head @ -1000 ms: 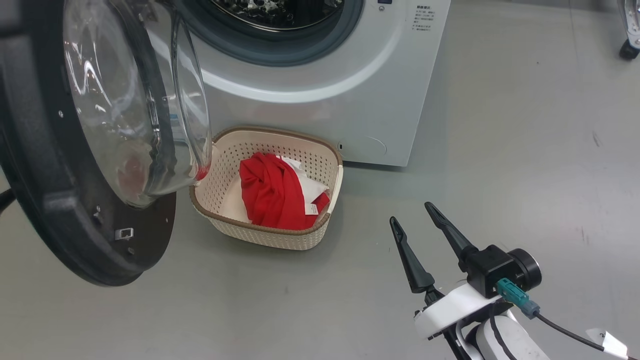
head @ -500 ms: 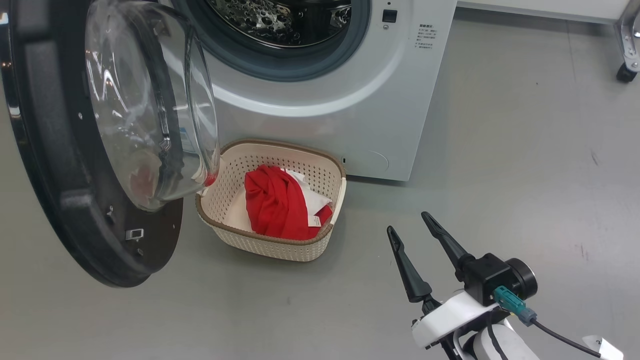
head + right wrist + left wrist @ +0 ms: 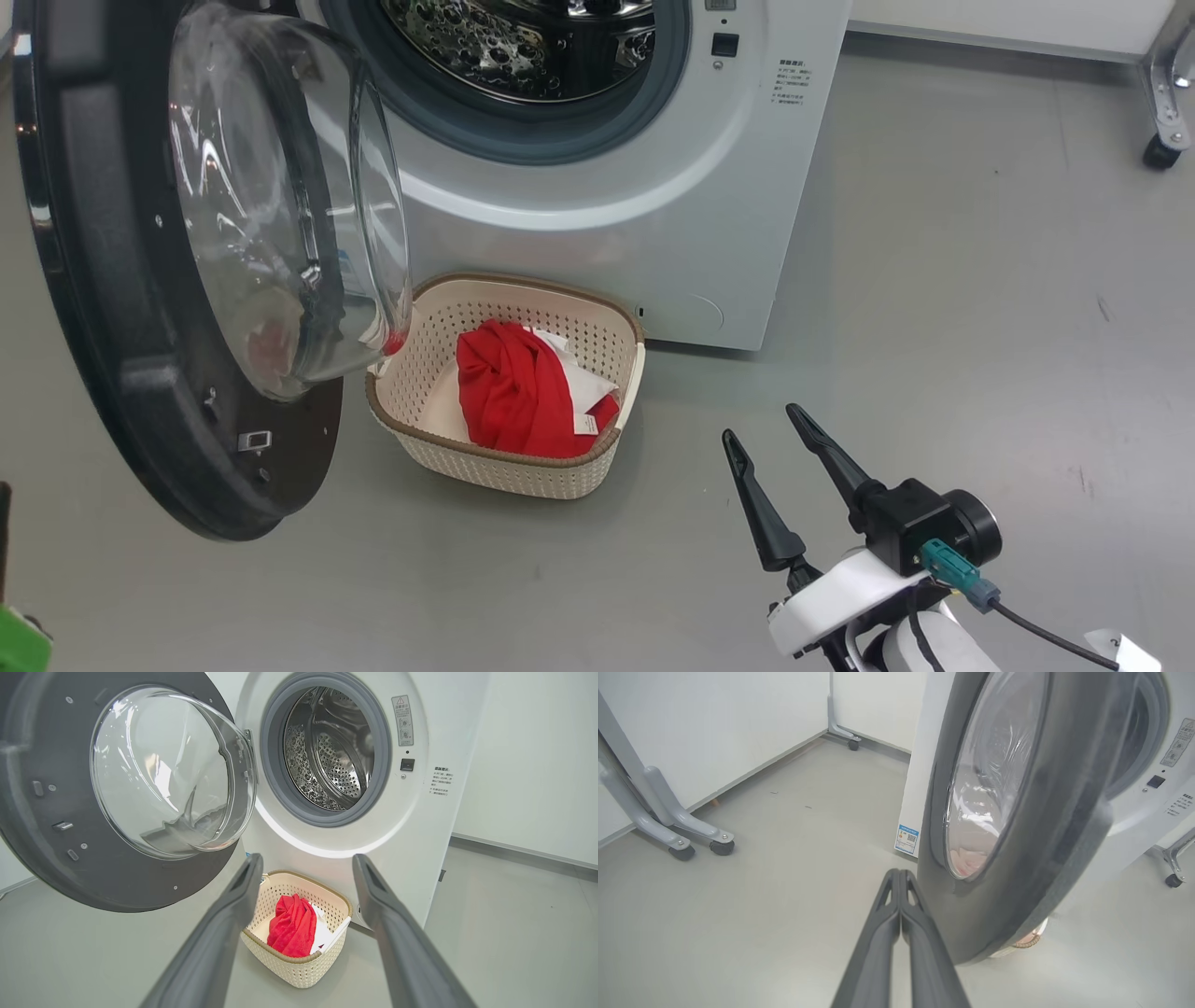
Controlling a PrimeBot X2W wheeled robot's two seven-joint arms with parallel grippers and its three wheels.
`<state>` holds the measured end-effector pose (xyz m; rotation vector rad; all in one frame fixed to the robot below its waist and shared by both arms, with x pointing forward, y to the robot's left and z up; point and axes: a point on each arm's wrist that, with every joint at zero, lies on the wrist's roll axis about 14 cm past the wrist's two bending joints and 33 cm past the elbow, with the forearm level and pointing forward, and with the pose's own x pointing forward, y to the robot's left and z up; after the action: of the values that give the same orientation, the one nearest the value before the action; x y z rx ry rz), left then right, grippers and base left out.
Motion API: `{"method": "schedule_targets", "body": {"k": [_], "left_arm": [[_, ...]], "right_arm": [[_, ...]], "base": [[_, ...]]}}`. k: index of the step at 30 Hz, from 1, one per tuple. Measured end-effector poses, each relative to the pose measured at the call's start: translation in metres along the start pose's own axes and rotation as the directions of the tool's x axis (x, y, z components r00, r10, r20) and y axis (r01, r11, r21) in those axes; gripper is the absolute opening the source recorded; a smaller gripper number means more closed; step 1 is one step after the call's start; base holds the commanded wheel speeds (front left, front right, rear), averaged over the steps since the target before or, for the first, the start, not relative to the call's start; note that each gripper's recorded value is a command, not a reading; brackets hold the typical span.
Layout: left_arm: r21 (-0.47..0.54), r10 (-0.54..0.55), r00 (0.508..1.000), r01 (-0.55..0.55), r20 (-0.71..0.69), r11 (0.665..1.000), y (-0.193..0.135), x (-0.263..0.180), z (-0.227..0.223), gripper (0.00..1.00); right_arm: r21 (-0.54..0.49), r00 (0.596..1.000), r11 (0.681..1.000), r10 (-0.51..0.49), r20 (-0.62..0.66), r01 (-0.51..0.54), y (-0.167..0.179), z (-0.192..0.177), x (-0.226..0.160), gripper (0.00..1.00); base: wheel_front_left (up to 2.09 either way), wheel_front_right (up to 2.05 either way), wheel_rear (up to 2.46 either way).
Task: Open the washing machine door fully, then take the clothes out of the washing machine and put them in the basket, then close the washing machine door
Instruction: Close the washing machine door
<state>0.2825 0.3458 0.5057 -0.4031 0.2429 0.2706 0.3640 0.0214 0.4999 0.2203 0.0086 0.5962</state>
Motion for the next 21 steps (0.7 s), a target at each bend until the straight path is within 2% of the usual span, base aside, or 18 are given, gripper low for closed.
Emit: {"method": "schedule_targets", "body": {"k": [5, 11, 17, 18, 19, 20, 21], "left_arm": [[0.024, 0.01, 0.999, -0.011, 0.048, 1.0, 0.004, -0.008, -0.011, 0.0], [0.077, -0.028, 0.993, 0.019, 0.117, 0.997, -0.006, -0.009, -0.011, 0.0], [0.073, -0.026, 0.982, 0.012, 0.187, 0.997, -0.003, -0.013, -0.009, 0.0], [0.073, -0.026, 0.982, 0.012, 0.187, 0.997, -0.003, -0.013, -0.009, 0.03], [0.072, -0.026, 0.981, 0.012, 0.19, 0.997, -0.003, -0.013, -0.011, 0.72], [0.075, -0.024, 0.98, 0.009, 0.195, 0.997, -0.002, -0.014, -0.012, 1.0], [0.076, -0.019, 0.979, 0.004, 0.202, 0.997, 0.0, -0.014, -0.013, 1.0]], "right_arm": [[-0.007, 1.0, 1.0, 0.001, 0.003, -0.001, 0.002, 0.002, -0.004, 1.0], [-0.006, 1.0, 1.0, -0.01, -0.001, 0.01, 0.001, 0.0, -0.009, 1.0], [-0.004, 1.0, 1.0, -0.015, 0.007, 0.015, 0.0, 0.003, -0.011, 1.0], [-0.004, 1.0, 1.0, -0.015, 0.007, 0.015, 0.0, 0.003, -0.011, 1.0], [-0.004, 1.0, 1.0, -0.016, 0.008, 0.016, 0.0, 0.003, -0.011, 1.0], [-0.004, 1.0, 1.0, -0.015, 0.008, 0.015, 0.001, 0.003, -0.011, 1.0], [-0.004, 1.0, 1.0, -0.015, 0.008, 0.015, 0.001, 0.003, -0.011, 1.0]], "base": [[0.0, 0.0, 0.0], [0.0, 0.0, 0.0], [0.0, 0.0, 0.0], [0.0, 0.0, 0.0], [0.0, 0.0, 0.0], [0.0, 0.0, 0.0], [0.0, 0.0, 0.0]]}}
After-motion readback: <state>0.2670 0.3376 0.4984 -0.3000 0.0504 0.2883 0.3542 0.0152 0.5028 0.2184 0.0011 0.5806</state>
